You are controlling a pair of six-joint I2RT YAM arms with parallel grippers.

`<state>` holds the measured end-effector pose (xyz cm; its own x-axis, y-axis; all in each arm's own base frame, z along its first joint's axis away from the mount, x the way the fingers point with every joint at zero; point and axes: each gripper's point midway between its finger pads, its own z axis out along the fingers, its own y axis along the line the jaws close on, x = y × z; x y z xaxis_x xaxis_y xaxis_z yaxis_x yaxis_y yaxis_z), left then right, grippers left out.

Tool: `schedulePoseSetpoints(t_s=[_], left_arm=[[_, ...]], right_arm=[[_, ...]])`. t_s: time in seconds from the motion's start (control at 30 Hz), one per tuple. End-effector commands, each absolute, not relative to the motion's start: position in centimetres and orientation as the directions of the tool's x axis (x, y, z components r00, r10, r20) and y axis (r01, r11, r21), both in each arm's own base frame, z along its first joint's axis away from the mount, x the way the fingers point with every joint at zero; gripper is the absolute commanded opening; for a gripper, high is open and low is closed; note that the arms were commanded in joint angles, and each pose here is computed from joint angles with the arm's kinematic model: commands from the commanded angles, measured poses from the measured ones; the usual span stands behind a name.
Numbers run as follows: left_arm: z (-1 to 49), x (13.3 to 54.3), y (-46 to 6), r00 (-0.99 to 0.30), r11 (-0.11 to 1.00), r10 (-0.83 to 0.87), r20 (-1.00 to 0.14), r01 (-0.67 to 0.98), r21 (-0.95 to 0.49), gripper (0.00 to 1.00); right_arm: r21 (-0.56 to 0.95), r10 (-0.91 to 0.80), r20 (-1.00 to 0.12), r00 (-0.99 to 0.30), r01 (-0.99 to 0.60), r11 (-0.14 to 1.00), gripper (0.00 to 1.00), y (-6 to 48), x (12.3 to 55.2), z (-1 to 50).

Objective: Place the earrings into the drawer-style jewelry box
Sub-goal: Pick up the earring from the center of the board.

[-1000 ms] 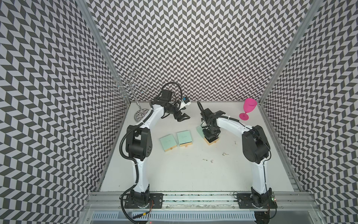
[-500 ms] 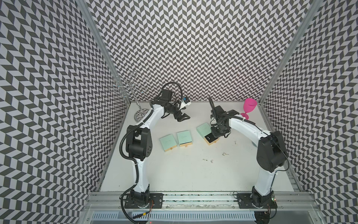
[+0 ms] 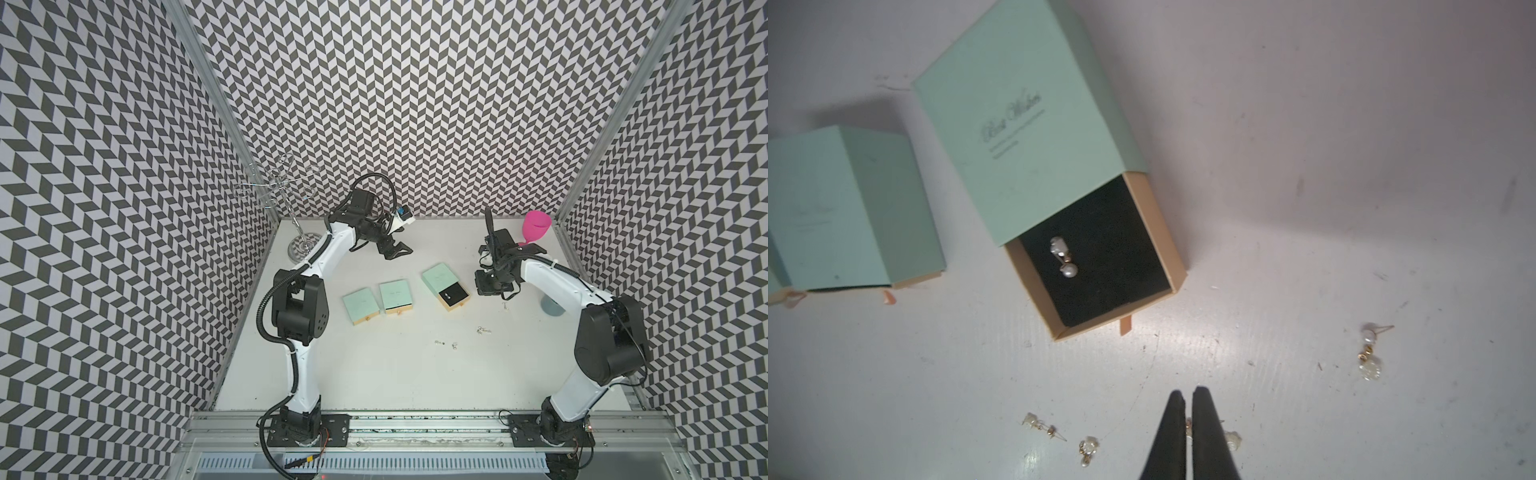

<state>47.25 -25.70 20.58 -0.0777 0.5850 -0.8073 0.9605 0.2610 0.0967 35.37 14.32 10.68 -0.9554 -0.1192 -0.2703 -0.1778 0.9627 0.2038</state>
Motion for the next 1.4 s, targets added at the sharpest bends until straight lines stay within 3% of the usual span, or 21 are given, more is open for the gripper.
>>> schedulePoseSetpoints(t_s=[0.0,0.17,0.3,0.43,0.57,0.8,1.37], left_arm=[[22.3,46.4,-25.9,-0.042,0.239,0.578,-0.815,0.964,0.120,0.91],[22.2,46.3,-25.9,-0.043,0.236,0.579,-0.814,0.965,0.116,0.90],[22.2,46.3,-25.8,-0.043,0.235,0.577,-0.816,0.965,0.115,0.90],[22.0,46.6,-25.5,-0.044,0.239,0.578,-0.815,0.964,0.117,0.91],[21.9,46.7,-25.6,-0.046,0.238,0.577,-0.816,0.965,0.113,0.91],[21.5,46.9,-25.4,-0.055,0.239,0.573,-0.817,0.966,0.102,0.91],[20.9,47.0,-24.7,-0.075,0.249,0.574,-0.816,0.965,0.087,0.91]], right_arm=[[0.246,-0.201,-0.361,-0.910,-0.301,0.921,0.01,18.4,37.0,12.7],[0.219,-0.196,-0.325,-0.925,-0.275,0.936,0.00,19.2,38.1,10.8],[0.156,-0.132,-0.316,-0.940,-0.188,0.970,0.17,16.3,38.3,9.6],[0.120,-0.064,-0.289,-0.955,-0.102,0.987,0.22,12.9,37.7,8.4],[0.091,-0.002,-0.290,-0.957,-0.030,0.995,0.36,10.4,37.1,8.2],[0.039,0.052,-0.242,-0.969,0.044,0.998,0.40,7.2,36.0,6.2],[-0.043,0.046,-0.157,-0.986,0.053,0.998,0.37,3.9,36.3,2.5]])
